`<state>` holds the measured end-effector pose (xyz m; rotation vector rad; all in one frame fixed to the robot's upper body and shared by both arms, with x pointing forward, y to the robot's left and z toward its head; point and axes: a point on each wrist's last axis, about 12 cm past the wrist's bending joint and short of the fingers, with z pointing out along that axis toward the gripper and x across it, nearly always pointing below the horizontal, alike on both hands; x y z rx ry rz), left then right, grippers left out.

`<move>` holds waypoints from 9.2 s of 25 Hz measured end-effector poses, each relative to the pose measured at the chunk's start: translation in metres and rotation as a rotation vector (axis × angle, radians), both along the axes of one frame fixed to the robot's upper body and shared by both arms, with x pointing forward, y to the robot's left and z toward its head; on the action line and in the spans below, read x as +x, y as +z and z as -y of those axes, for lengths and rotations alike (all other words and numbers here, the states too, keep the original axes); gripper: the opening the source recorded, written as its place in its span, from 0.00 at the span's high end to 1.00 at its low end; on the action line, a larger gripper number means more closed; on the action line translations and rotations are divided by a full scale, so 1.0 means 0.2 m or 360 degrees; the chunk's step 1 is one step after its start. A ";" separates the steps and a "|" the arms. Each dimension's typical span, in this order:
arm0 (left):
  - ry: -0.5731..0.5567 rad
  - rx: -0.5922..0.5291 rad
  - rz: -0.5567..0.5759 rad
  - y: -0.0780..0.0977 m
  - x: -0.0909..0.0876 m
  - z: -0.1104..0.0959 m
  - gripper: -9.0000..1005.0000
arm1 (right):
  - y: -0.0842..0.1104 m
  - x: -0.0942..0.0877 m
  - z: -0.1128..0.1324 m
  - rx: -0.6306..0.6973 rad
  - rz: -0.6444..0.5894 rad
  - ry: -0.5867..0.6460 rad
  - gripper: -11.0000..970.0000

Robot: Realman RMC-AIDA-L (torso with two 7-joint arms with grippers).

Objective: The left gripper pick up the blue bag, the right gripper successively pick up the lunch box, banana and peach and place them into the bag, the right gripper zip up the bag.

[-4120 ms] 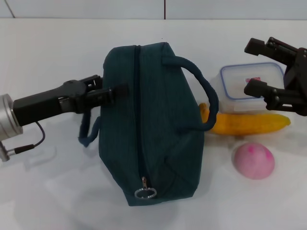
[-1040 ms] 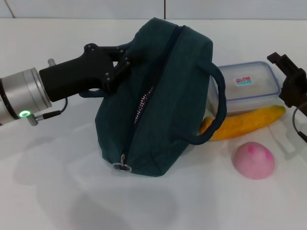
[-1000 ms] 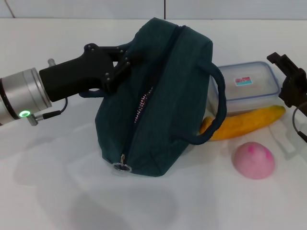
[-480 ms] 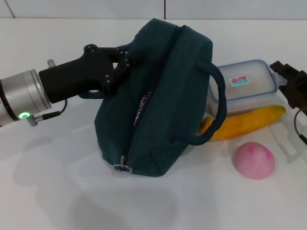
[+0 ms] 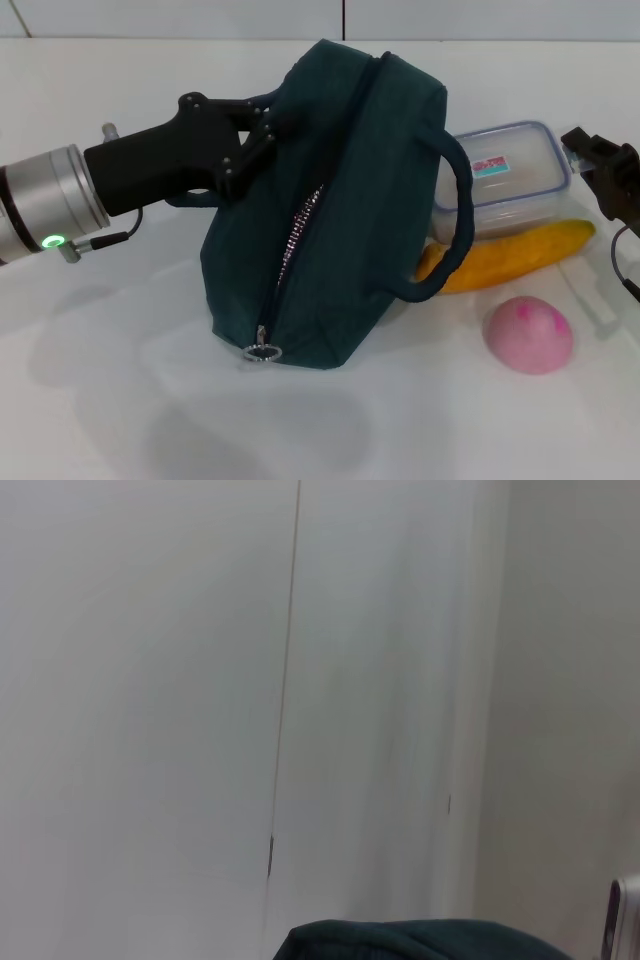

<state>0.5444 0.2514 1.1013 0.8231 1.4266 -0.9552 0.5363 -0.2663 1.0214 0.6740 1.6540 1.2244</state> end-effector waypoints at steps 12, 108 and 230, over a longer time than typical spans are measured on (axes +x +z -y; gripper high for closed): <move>0.0009 -0.0149 -0.0034 0.04 -0.02 -0.06 0.95 | 0.17 0.01 0.01 -0.0301 0.0595 0.0104 0.89; 0.0280 -0.0013 -0.0169 -0.03 0.12 -0.02 0.95 | 0.87 0.25 -0.30 -0.2266 0.0612 0.2235 0.31; 0.0189 -0.0118 -0.0146 -0.01 0.14 0.06 0.95 | 0.53 0.34 -0.43 -0.0446 0.0842 0.1085 0.49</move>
